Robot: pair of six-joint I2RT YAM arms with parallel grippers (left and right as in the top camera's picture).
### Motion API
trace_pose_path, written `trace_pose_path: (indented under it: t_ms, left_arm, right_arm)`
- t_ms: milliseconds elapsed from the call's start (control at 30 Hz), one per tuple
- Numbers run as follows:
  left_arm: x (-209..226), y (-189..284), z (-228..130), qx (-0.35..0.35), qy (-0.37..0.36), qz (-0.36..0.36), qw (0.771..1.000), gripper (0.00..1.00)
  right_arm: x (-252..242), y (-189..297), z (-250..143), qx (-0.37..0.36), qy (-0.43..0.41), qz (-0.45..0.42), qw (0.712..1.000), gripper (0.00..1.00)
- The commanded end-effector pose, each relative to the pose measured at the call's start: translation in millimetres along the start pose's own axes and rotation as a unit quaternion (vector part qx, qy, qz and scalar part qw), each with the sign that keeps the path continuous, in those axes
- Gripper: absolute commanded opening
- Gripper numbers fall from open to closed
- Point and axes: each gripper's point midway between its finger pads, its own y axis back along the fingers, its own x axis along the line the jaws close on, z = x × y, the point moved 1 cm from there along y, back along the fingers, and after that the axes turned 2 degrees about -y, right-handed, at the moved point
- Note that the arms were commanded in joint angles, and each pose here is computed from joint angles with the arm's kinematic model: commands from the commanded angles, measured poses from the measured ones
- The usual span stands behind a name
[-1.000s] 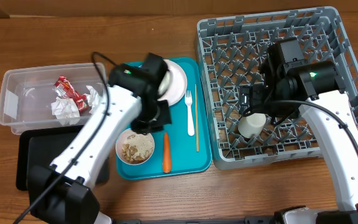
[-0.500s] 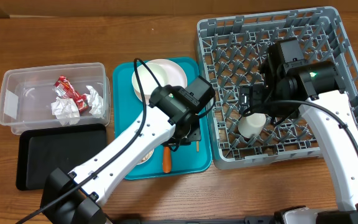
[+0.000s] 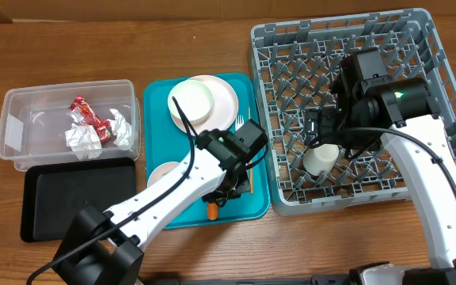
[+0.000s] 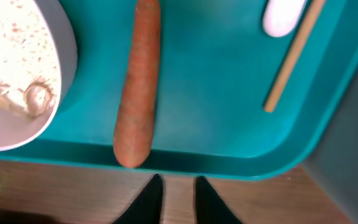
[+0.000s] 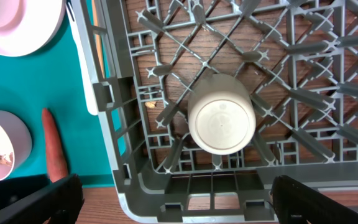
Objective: Sort waste into correct bins and load items into the dishwasher
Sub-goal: 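Reach the left gripper right over the tray to the orange carrot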
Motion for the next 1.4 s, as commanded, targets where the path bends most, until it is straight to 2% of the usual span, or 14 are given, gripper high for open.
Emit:
trace_pose_path:
  t_ms: [0,167,533,733,900,1033,1167,1367]
  left_arm:
    - [9.4,-7.2,-1.5,-0.008,-0.006,0.018,1.0,0.29]
    - [17.3,-9.0,7.0,-0.03,-0.036,0.04,0.998,0.46]
    - [13.3,-14.0,12.7,-0.039,-0.087,0.039,0.995,0.46]
    - [11.1,-21.0,13.4,-0.033,-0.087,0.04,0.995,0.47]
    - [12.5,-32.5,12.7,-0.021,-0.087,0.055,0.994,0.63]
    - [13.2,-47.7,10.8,-0.003,-0.088,0.069,0.994,0.63]
    - [14.5,-54.4,9.6,0.011,-0.084,0.071,0.994,0.59]
    - [16.5,-54.6,12.0,0.019,-0.08,0.065,0.995,0.6]
  right_arm:
    - [3.9,8.4,4.0,-0.016,0.006,0.008,1.0,1.0]
    - [3.9,8.4,4.0,-0.016,0.006,0.008,1.0,1.0]
    - [3.9,8.4,4.0,-0.016,0.006,0.008,1.0,1.0]
    - [3.9,8.4,4.0,-0.016,0.006,0.008,1.0,1.0]
    - [3.9,8.4,4.0,-0.016,0.006,0.008,1.0,1.0]
    - [3.8,8.4,4.0,-0.016,0.006,0.008,1.0,1.0]
    - [3.8,8.4,4.0,-0.016,0.006,0.008,1.0,1.0]
    - [3.9,8.4,4.0,-0.016,0.006,0.008,1.0,1.0]
